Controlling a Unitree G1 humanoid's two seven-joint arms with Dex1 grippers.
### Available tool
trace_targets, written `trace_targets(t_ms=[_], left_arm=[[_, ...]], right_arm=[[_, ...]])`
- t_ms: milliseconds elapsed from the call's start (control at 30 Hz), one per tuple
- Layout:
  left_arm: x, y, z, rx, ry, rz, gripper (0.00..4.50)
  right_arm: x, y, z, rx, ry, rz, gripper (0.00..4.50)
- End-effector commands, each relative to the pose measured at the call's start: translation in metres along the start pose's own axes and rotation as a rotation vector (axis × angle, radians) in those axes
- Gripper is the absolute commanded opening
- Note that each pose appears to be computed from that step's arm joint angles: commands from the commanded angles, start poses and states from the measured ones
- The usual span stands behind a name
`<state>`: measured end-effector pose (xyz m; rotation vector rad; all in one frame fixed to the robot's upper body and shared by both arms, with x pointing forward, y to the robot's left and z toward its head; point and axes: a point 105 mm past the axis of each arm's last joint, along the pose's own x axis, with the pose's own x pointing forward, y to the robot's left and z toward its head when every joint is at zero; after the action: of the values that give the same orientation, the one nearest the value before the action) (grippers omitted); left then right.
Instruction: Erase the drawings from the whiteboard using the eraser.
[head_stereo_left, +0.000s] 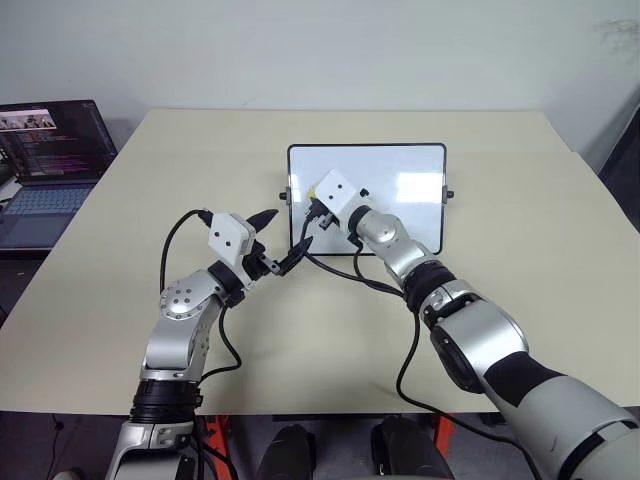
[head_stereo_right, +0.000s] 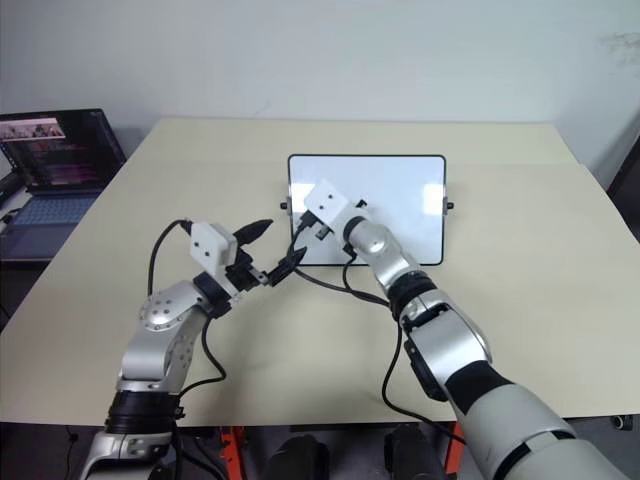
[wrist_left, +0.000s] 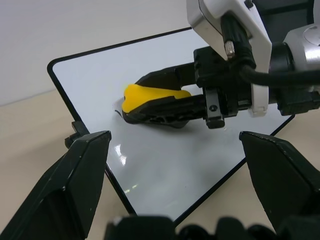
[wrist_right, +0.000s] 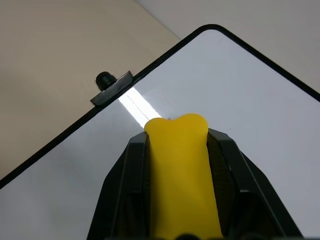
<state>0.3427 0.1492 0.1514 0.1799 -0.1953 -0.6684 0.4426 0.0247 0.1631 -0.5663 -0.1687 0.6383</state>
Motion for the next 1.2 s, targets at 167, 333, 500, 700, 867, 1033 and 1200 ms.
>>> trace_targets(t_ms=[167, 333, 500, 700, 867, 1033, 1200], left_arm=[[0.01, -0.002, 0.012, 0.021, -0.052, -0.037, 4.5], [0.018, 0.0, 0.016, 0.028, -0.066, -0.05, 4.5], [0.015, 0.001, 0.014, 0.028, -0.064, -0.045, 4.5], [0.007, 0.003, 0.013, 0.032, -0.054, -0.019, 4.5], [0.001, 0.002, 0.013, 0.033, -0.046, -0.004, 4.5], [-0.006, 0.003, 0.013, 0.036, -0.033, 0.014, 4.5], [-0.007, 0.004, 0.014, 0.037, -0.03, 0.018, 4.5]], right_arm=[[-0.003, -0.024, -0.001, 0.004, 0.007, -0.09, 1.27], [-0.001, -0.022, 0.004, 0.003, -0.002, -0.087, 1.27], [0.003, -0.014, 0.013, 0.011, -0.018, -0.075, 1.27], [0.009, 0.002, 0.024, 0.025, -0.041, -0.041, 1.27], [0.013, 0.016, 0.03, 0.037, -0.057, -0.008, 1.27], [0.013, 0.031, 0.029, 0.05, -0.062, 0.024, 1.27], [0.01, 0.031, 0.021, 0.05, -0.05, 0.03, 1.27]])
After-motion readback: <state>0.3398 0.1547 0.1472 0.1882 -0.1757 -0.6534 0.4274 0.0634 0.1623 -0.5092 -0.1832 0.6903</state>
